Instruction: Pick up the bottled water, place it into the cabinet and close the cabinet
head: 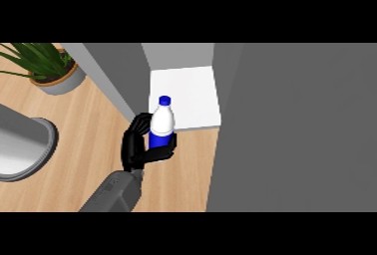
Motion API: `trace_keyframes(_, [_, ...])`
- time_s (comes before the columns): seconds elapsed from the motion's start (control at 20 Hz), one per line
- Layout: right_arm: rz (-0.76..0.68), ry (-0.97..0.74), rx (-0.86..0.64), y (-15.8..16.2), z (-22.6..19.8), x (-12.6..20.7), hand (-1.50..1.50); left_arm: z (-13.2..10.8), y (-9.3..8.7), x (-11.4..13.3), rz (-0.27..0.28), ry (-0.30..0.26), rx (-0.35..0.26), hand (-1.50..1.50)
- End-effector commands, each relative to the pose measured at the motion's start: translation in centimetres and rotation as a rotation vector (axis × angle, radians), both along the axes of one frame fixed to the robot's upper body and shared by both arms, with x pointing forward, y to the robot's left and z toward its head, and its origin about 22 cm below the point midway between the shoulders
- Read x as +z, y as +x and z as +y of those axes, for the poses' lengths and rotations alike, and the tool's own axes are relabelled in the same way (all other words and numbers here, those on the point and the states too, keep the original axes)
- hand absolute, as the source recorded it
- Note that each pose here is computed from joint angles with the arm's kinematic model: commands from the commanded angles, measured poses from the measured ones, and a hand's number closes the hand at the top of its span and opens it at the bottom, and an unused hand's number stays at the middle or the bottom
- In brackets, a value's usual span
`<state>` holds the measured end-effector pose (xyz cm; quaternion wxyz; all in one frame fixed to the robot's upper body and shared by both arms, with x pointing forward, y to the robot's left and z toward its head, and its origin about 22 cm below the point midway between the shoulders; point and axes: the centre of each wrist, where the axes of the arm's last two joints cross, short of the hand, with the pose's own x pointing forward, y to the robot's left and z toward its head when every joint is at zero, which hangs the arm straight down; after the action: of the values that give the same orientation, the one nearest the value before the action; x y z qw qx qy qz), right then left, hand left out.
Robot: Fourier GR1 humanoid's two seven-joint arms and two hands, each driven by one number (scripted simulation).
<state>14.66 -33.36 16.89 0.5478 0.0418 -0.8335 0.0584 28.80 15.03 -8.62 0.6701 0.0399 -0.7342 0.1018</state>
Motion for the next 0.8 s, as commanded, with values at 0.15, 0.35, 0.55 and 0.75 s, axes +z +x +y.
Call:
trace_keyframes(0.15, [-0.006, 0.018, -0.007, 0.1, -2.3, 0.6, -1.50, -7.6, 8.9, 9.8, -0.039, 0.024, -0.139, 1.50])
trace_keyframes(0.35, [-0.022, 0.018, 0.001, -0.4, -2.9, 0.3, -1.50, -7.3, 11.1, 10.7, 0.001, 0.050, -0.112, 1.50])
trace_keyframes(0.55, [-0.029, 0.034, 0.024, -0.3, -3.0, 1.3, -1.50, -6.5, 11.6, 9.8, 0.009, 0.115, -0.053, 1.50])
trace_keyframes(0.75, [-0.017, 0.027, 0.014, -0.6, -4.0, 1.1, -1.50, -5.7, 12.0, 9.3, -0.002, 0.113, -0.045, 1.50])
